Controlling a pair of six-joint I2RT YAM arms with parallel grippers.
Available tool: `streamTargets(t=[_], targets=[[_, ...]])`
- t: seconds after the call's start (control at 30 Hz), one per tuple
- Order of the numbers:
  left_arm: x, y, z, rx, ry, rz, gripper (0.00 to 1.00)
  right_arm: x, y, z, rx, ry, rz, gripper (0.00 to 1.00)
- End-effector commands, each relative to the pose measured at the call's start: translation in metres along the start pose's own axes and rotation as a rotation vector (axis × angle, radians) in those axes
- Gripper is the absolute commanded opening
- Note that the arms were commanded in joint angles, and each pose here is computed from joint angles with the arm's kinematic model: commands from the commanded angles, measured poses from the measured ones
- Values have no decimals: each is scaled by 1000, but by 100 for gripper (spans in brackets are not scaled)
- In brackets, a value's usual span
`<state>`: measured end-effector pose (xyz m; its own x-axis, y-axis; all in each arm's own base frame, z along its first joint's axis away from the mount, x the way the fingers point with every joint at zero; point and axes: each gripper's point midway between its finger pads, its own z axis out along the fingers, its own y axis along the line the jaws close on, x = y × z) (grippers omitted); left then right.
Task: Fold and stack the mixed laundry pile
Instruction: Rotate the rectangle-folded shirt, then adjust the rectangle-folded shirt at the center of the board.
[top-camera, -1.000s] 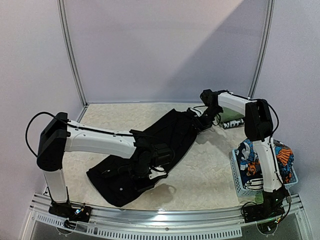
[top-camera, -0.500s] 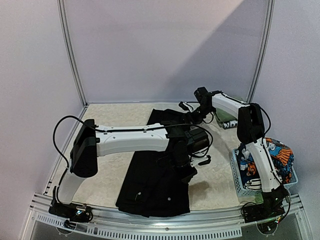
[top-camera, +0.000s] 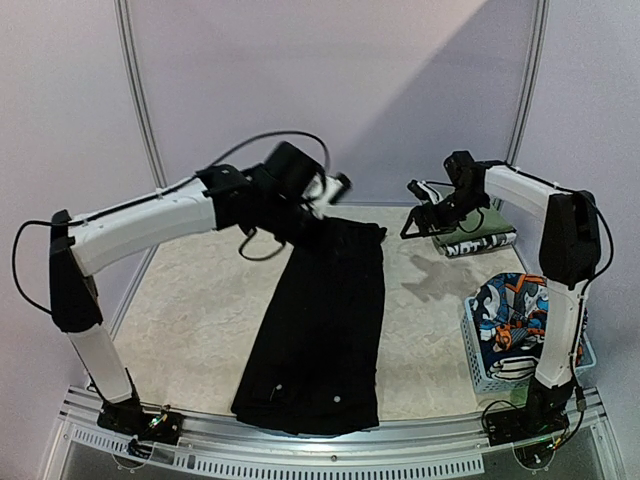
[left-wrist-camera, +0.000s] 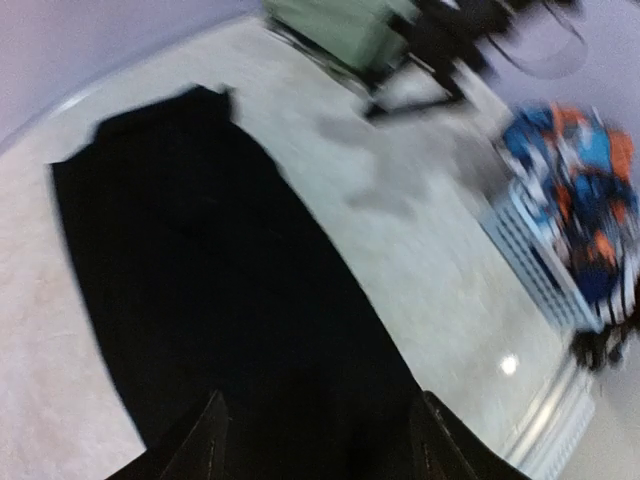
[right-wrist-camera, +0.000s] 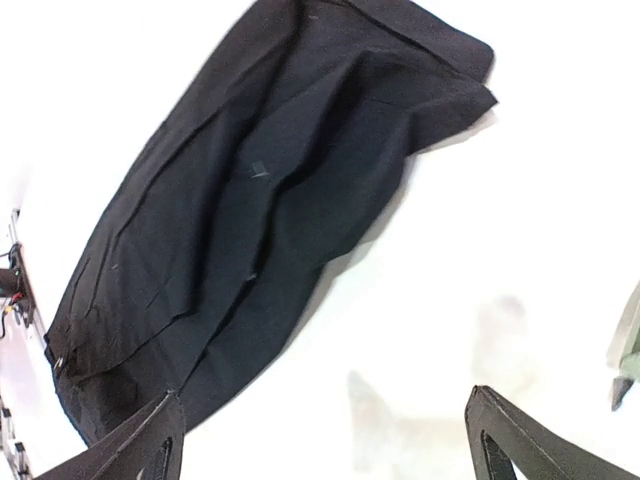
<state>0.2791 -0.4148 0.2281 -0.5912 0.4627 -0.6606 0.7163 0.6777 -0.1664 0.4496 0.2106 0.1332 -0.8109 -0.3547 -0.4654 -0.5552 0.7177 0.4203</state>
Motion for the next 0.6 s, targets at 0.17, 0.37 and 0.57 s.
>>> streamTargets(t=[0.17, 0.37, 0.57], targets=[[-48, 172, 47, -105, -247, -477, 59, -10, 45, 0, -204, -98, -33, 86], [-39, 197, 120, -3, -218, -590, 53, -22, 37, 54, -299, -53, 54, 62], [-23, 216, 165, 28, -194, -686, 51, -45, 17, 99, -310, -83, 147, 54]])
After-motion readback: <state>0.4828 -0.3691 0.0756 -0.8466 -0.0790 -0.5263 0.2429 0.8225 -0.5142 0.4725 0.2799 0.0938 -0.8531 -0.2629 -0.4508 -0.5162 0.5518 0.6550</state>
